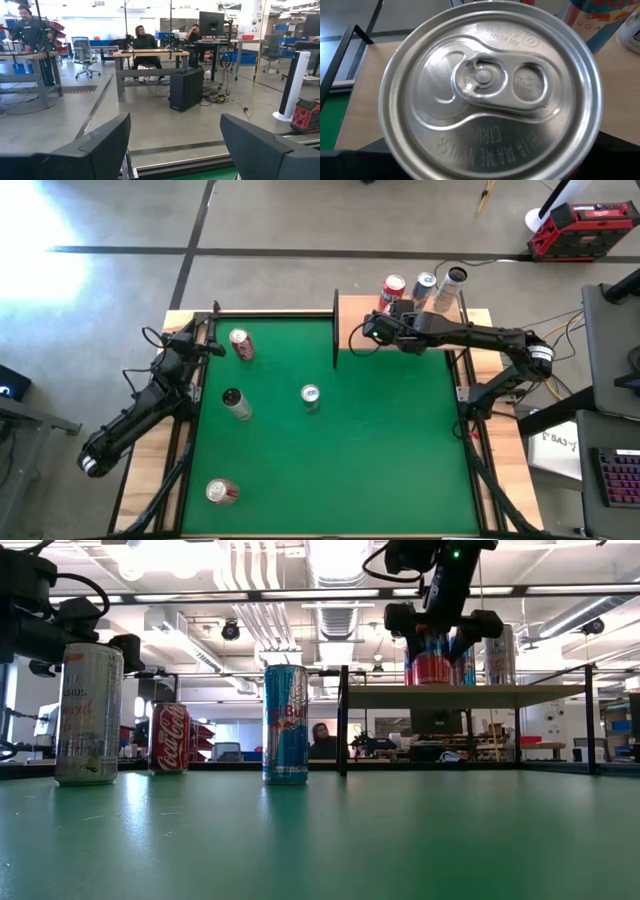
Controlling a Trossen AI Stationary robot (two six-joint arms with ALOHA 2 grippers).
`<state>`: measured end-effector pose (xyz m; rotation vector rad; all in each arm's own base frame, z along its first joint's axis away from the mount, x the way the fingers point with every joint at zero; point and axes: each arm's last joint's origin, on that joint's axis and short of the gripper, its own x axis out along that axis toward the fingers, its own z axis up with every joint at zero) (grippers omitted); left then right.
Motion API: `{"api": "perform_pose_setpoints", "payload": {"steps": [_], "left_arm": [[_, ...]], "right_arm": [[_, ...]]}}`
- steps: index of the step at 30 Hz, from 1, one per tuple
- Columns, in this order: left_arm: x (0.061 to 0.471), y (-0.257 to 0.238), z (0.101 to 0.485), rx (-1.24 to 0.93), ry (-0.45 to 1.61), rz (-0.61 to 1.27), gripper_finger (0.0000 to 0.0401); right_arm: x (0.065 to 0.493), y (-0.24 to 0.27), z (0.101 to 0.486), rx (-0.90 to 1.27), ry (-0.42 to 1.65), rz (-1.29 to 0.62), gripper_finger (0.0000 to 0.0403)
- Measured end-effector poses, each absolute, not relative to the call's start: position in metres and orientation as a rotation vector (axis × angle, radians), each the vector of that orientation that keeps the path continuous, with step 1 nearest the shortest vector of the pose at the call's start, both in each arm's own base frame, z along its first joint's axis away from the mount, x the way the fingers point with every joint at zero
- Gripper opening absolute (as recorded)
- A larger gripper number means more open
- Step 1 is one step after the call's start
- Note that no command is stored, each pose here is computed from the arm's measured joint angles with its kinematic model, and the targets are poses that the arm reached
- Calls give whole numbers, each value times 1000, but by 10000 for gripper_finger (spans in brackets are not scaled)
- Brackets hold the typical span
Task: Place canned beverage on shelf
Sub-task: Put the red soda can on the shelf aligned with the other red soda can
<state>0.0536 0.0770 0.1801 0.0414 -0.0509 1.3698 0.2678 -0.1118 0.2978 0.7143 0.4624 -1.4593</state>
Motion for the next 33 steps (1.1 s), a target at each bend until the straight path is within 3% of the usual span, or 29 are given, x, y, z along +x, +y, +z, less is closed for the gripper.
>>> {"api": "perform_pose_setpoints", "payload": {"steps": [20,29,33], "left_arm": [[54,77,180,41,-51,1369,293],[54,77,180,42,-51,1369,293],[54,77,180,42,-51,1370,293]], "right_arm": [[267,-113,297,716,463,-1467,310],[266,-113,298,702,456,-1474,375],[266,-113,298,700,458,-1473,382]]}}
